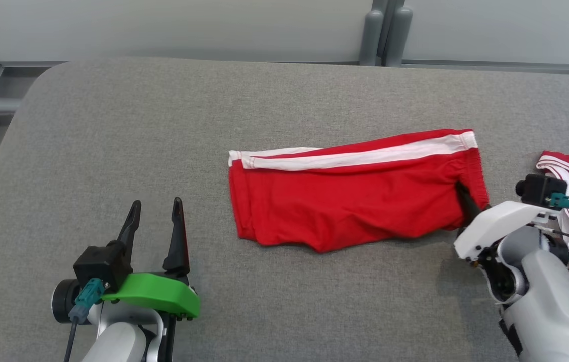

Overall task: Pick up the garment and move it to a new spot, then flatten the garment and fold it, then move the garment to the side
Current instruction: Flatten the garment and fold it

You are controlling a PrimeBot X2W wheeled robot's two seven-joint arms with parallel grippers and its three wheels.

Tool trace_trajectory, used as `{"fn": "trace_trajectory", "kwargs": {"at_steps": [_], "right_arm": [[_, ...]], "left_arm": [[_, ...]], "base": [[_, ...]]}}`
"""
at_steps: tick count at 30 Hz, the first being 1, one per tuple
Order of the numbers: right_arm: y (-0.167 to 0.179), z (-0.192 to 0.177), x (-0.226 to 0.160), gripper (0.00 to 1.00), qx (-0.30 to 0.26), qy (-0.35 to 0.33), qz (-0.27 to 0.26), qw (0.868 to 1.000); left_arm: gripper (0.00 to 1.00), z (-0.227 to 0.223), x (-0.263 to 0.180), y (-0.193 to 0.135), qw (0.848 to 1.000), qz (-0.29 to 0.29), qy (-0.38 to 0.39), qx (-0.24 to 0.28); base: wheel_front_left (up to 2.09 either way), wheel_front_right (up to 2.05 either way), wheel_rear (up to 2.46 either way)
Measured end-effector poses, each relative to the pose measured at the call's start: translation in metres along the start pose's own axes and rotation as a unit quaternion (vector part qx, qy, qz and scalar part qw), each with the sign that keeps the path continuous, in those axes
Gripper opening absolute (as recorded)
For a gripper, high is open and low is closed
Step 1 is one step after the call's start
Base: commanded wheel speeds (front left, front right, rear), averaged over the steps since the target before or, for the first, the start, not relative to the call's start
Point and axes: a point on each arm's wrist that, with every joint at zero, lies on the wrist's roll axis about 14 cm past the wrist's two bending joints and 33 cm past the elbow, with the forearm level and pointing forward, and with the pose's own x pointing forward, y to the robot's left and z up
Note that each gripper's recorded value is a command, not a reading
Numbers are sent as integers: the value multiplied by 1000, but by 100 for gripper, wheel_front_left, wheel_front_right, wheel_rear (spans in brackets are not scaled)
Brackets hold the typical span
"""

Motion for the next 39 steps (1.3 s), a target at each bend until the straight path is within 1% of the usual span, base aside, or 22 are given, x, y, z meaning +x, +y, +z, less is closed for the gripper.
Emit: {"fn": "trace_trajectory", "kwargs": {"at_steps": [9,12,15,20,28,33,35,39], "right_arm": [[-64,49,-28,0,-59,-19,-62,996],[-73,62,-35,0,-70,-25,-74,995],[-70,69,-37,0,-74,-29,-72,994],[-40,76,-30,0,-84,-34,-40,995],[30,78,-13,0,-113,-31,41,992],[71,64,-6,0,-138,-12,87,986],[83,55,-3,0,-158,0,100,982],[106,28,-1,0,-183,37,126,974]], "left_arm": [[100,-3,5,-20,1000,-25,3,-12],[100,-4,7,-25,999,-31,4,-17],[100,-4,8,-27,999,-35,4,-18],[100,-3,9,-30,999,-40,3,-20],[100,3,5,-23,999,-29,-6,-22],[100,7,0,-16,999,-19,-11,-25],[100,8,-2,-14,999,-17,-13,-25],[100,11,-6,-11,999,-11,-17,-28]], "base": [[0,0,0],[0,0,0],[0,0,0],[0,0,0],[0,0,0],[0,0,0],[0,0,0],[0,0,0]]}}
